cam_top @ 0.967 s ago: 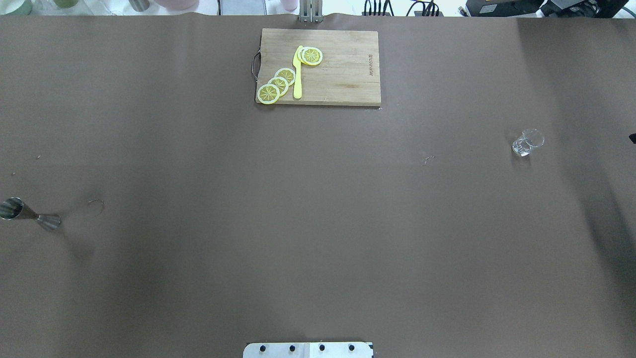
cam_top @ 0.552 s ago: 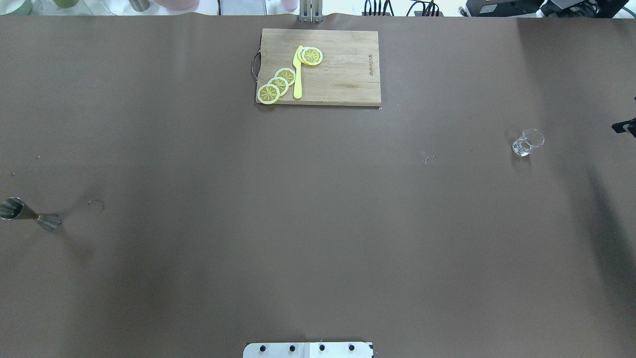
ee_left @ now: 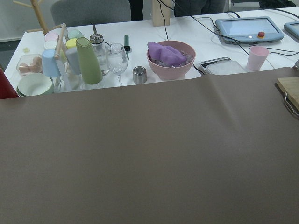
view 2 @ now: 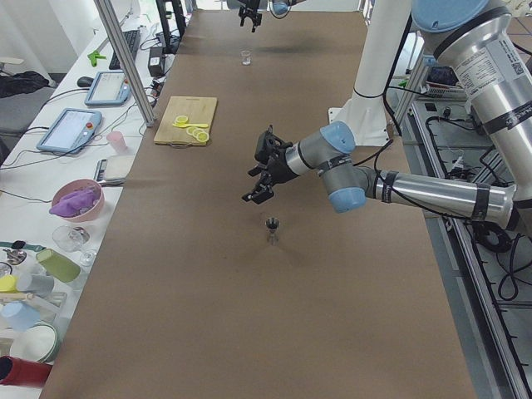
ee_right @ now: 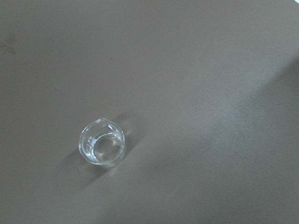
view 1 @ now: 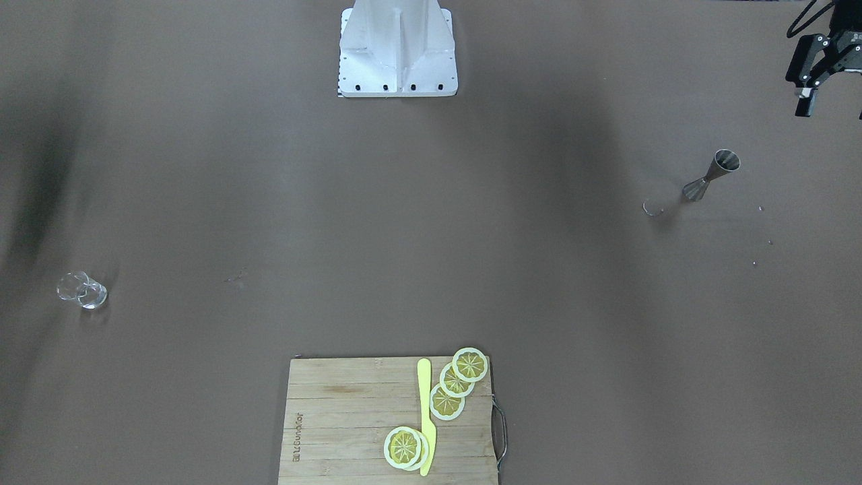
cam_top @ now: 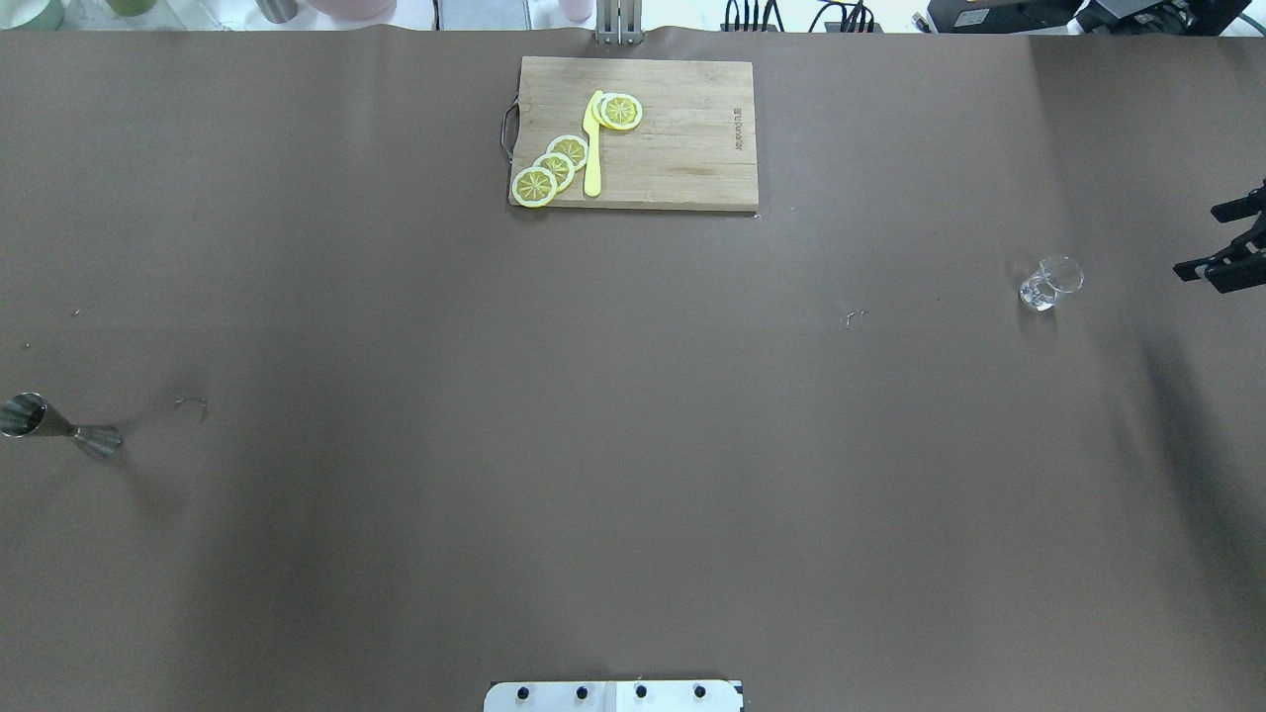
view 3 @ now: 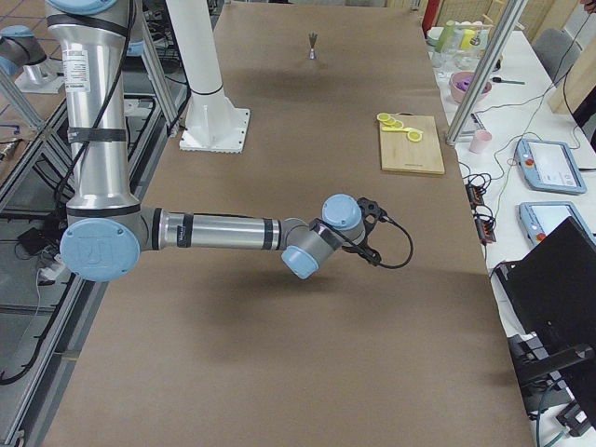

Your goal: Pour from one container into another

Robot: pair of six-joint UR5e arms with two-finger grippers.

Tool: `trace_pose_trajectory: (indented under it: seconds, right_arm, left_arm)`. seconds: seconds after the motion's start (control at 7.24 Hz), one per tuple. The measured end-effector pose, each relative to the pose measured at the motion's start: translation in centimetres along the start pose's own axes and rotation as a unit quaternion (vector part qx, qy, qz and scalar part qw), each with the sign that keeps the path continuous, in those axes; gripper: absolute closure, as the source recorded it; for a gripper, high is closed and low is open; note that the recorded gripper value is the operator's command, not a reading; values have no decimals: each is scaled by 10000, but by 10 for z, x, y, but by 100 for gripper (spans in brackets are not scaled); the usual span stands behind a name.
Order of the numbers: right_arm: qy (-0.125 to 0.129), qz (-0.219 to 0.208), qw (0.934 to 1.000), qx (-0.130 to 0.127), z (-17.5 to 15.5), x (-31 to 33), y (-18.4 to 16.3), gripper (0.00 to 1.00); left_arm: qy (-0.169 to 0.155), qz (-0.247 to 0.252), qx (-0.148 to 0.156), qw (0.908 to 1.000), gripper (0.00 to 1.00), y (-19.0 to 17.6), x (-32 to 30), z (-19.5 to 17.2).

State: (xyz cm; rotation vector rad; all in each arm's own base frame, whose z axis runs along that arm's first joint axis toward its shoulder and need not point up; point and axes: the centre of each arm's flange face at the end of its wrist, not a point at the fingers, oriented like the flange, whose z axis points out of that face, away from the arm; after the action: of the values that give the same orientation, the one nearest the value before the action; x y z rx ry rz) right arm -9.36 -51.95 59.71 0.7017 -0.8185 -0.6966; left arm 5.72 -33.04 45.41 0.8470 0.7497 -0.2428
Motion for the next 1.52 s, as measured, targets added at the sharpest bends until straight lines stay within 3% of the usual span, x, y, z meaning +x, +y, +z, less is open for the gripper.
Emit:
trace_pose_trajectory:
  seconds: [0.41,1.1,1.52]
  right_arm:
    - [-205,-276,9993,149,38,-5,-16,3]
    - [-398,-107,9985,360,71,-35,-20,4]
    - [-448,-44,9983,361,85,-42,-13,7]
  left_arm:
    - [-91,-56,464,9989,3,26,-4,-1]
    - [0,21,1101,9939,3,81,-21,25]
    - [156,98,1418,9897,3,118,-29,38]
